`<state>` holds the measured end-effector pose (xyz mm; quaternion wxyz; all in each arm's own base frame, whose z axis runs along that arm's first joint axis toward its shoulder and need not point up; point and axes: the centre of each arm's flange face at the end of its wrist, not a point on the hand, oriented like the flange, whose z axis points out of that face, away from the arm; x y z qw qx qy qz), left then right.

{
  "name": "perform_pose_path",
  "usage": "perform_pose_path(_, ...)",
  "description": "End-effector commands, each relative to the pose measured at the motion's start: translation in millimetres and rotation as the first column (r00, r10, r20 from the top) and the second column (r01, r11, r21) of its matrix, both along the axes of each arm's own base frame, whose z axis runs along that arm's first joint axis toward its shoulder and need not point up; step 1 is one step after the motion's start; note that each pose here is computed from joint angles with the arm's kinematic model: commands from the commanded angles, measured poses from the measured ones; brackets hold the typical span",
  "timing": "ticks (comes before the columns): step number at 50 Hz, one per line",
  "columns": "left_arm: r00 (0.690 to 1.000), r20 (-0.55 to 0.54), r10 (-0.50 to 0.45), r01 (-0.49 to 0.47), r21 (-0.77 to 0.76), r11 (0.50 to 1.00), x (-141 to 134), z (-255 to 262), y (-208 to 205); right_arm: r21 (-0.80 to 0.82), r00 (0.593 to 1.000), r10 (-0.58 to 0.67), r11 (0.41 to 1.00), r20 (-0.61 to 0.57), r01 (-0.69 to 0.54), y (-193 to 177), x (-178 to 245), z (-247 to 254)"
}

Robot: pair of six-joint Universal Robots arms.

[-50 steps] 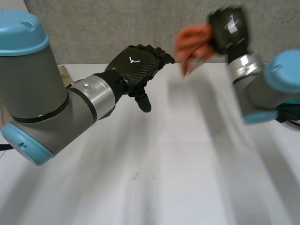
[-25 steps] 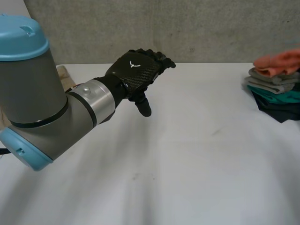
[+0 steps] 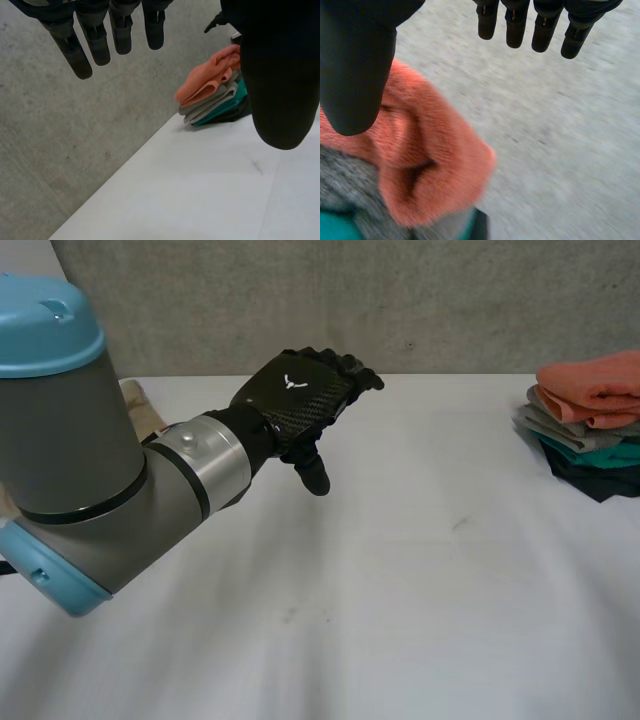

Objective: Fold the laundry.

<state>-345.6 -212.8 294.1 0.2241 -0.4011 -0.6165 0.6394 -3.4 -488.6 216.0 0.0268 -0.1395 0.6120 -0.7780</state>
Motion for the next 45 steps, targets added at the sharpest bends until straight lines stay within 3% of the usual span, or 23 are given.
perform_pose_path(1, 0.999, -0.040, -0.009, 0.008, -0.034, 0.999, 2, 19, 7, 0.098, 0.932, -0.354, 0.927, -0.079, 0.361, 33, -55, 37)
perform_pose_path(3, 0.998, -0.057, -0.012, 0.010, -0.038, 0.999, 2, 24, 9, 0.082, 0.902, -0.411, 0.902, -0.134, 0.423, 37, -59, 48)
perform_pose_path(5, 0.995, -0.095, -0.012, 0.007, -0.054, 0.999, 2, 35, 8, 0.009, 0.845, -0.490, 0.864, -0.216, 0.503, 42, -63, 71)
perform_pose_path(8, 0.989, -0.145, -0.012, 0.000, -0.084, 0.996, 3, 49, 8, -0.081, 0.795, -0.542, 0.836, -0.271, 0.543, 46, -47, 96)
perform_pose_path(11, 0.977, -0.215, -0.006, -0.024, -0.138, 0.990, 9, 73, 7, -0.161, 0.831, -0.499, 0.866, -0.245, 0.473, 48, -3, 118)
perform_pose_path(12, 0.972, -0.233, -0.002, -0.035, -0.154, 0.987, 10, 80, 7, -0.219, 0.864, -0.454, 0.886, -0.220, 0.410, 52, 25, 131)
perform_pose_path(14, 0.959, -0.279, 0.050, -0.107, -0.193, 0.975, 20, 98, 0, -0.277, 0.893, -0.406, 0.896, -0.195, 0.347, 60, 52, 143)
perform_pose_path(16, 0.947, -0.300, 0.115, -0.182, -0.207, 0.961, 30, 105, -11, -0.332, 0.932, -0.318, 0.910, -0.174, 0.249, 78, 86, 152)
perform_pose_path(19, 0.901, -0.314, 0.298, -0.371, -0.207, 0.905, 62, 108, -48, -0.354, 0.963, -0.195, 0.927, -0.188, 0.119, 95, 121, 147)
perform_pose_path(21, 0.851, -0.273, 0.448, -0.508, -0.208, 0.836, 92, 96, -82, -0.325, 0.972, -0.036, 0.945, -0.233, -0.043, 112, 159, 127)
perform_pose_path(24, 0.806, -0.179, 0.564, -0.591, -0.216, 0.777, 116, 70, -114, -0.247, 0.949, 0.156, 0.942, -0.273, -0.226, 139, 203, 96)
perform_pose_path(25, 0.779, -0.097, 0.620, -0.624, -0.225, 0.749, 130, 47, -133, -0.221, 0.941, 0.192, 0.941, -0.278, -0.257, 145, 210, 88)
perform_pose_path(28, 0.751, 0.016, 0.660, -0.635, -0.254, 0.729, 142, 15, -155, -0.099, 0.922, 0.278, 0.944, -0.271, -0.314, 163, 227, 57)
perform_pose_path(31, 0.702, 0.129, 0.700, -0.647, -0.296, 0.703, 161, -32, -192, 0.050, 0.908, 0.322, 0.946, -0.269, -0.321, 171, 231, 23)
perform_pose_path(32, 0.673, 0.170, 0.720, -0.655, -0.314, 0.687, 176, -57, -212, 0.090, 0.904, 0.332, 0.943, -0.270, -0.320, 172, 231, 13)
perform_pose_path(35, 0.641, 0.220, 0.735, -0.658, -0.335, 0.674, 198, -93, -238, 0.206, 0.888, 0.360, 0.928, -0.287, -0.310, 176, 231, -14)
perform_pose_path(39, 0.674, 0.275, 0.685, -0.595, -0.348, 0.725, 212, -144, -265, 0.280, 0.868, 0.375, 0.915, -0.327, -0.290, 183, 228, -35)
perform_pose_path(40, 0.699, 0.291, 0.653, -0.559, -0.345, 0.754, 212, -161, -271, 0.290, 0.865, 0.375, 0.914, -0.334, -0.284, 184, 227, -38)
perform_pose_path(45, 0.746, 0.303, 0.594, -0.501, -0.332, 0.799, 210, -195, -285, 0.321, 0.855, 0.375, 0.909, -0.359, -0.264, 191, 225, -49)
